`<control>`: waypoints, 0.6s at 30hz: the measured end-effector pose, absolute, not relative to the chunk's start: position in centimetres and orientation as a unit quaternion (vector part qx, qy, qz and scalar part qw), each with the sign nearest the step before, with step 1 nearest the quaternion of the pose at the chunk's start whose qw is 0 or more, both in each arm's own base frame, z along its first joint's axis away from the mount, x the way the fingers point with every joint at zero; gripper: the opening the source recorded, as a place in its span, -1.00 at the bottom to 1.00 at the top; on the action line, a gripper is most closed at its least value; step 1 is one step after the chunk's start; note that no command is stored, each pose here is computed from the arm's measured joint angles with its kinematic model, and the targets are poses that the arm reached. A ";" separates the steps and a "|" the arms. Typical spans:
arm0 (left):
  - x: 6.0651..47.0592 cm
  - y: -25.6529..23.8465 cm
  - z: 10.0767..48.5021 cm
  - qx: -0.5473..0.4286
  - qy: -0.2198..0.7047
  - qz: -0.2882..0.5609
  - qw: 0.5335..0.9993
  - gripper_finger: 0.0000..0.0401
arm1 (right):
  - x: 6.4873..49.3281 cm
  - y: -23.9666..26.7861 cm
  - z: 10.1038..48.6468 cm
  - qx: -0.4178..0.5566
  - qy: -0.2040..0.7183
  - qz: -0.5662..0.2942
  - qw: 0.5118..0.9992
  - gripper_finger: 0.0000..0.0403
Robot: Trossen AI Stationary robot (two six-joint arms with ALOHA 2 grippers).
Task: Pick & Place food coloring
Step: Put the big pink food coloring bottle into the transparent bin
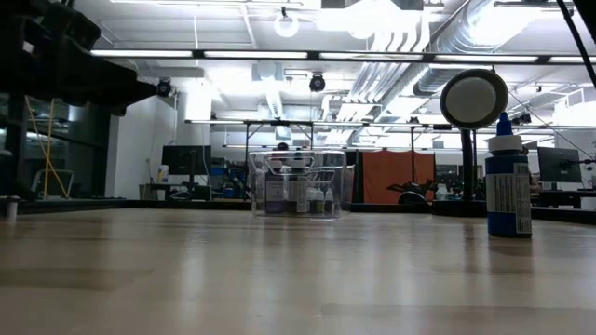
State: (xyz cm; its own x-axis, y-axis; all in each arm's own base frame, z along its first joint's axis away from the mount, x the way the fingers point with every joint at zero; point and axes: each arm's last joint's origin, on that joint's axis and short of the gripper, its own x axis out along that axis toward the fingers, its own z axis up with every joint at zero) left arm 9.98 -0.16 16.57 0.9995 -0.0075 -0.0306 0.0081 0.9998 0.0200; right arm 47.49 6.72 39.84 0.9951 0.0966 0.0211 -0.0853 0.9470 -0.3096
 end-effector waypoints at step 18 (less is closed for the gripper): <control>10.0 -0.2 16.6 0.010 0.015 -0.003 1.000 0.19 | 44.8 -1.8 41.6 -0.101 0.083 -0.208 0.969 -0.47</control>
